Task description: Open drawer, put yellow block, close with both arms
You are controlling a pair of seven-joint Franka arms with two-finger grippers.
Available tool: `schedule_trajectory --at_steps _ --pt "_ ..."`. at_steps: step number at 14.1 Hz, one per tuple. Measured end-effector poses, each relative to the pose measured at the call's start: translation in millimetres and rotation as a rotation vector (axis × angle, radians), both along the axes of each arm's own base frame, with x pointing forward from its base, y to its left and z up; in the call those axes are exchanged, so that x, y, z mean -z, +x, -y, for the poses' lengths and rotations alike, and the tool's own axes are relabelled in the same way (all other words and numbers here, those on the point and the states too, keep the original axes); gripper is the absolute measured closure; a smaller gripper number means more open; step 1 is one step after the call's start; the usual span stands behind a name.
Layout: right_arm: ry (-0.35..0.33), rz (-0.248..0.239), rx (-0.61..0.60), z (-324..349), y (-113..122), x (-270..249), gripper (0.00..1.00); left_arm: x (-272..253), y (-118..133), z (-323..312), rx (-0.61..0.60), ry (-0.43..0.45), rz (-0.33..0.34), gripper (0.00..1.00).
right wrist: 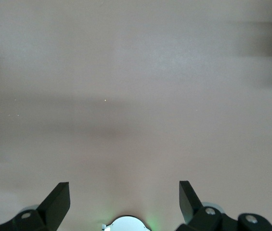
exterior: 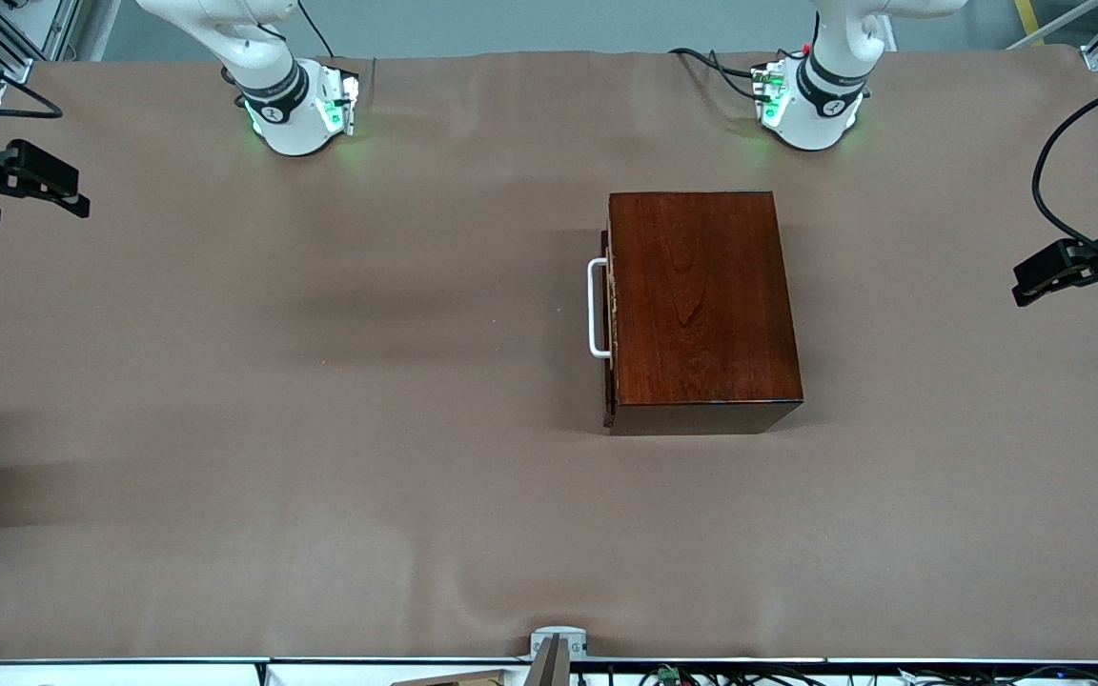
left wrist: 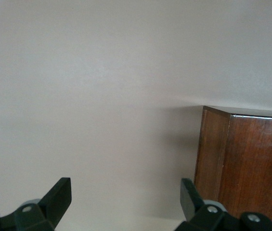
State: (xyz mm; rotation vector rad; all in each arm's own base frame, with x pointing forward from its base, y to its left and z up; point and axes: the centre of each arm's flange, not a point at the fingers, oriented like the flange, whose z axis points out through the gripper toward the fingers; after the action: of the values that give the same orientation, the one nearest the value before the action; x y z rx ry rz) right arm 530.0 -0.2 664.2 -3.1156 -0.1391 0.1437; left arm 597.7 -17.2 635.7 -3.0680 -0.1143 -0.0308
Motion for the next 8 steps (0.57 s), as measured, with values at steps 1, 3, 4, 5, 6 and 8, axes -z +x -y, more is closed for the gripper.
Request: schedule_trajectory --at_steps 1,3,4,5,6,8 --pt "0.000 0.000 0.001 0 0 0 0.00 0 0 0 0.000 0.000 0.000 0.00" --pt "0.000 0.000 0.004 2 0 0 0.00 0 0 3 0.006 -0.001 -0.001 0.00" --pt "0.000 -0.001 0.005 2 0 0 0.00 0 0 7 0.013 -0.002 -0.001 0.00" --pt "0.000 -0.001 0.004 2 0 0 0.00 -1 -1 12 0.023 -0.004 -0.001 0.00" --pt "0.000 -0.001 0.003 2 0 0 0.00 -1 -4 17 0.033 -0.006 -0.002 0.00" --pt "0.000 -0.001 0.002 1 0 0 0.00 -1 -14 24 0.051 -0.014 -0.009 0.00"
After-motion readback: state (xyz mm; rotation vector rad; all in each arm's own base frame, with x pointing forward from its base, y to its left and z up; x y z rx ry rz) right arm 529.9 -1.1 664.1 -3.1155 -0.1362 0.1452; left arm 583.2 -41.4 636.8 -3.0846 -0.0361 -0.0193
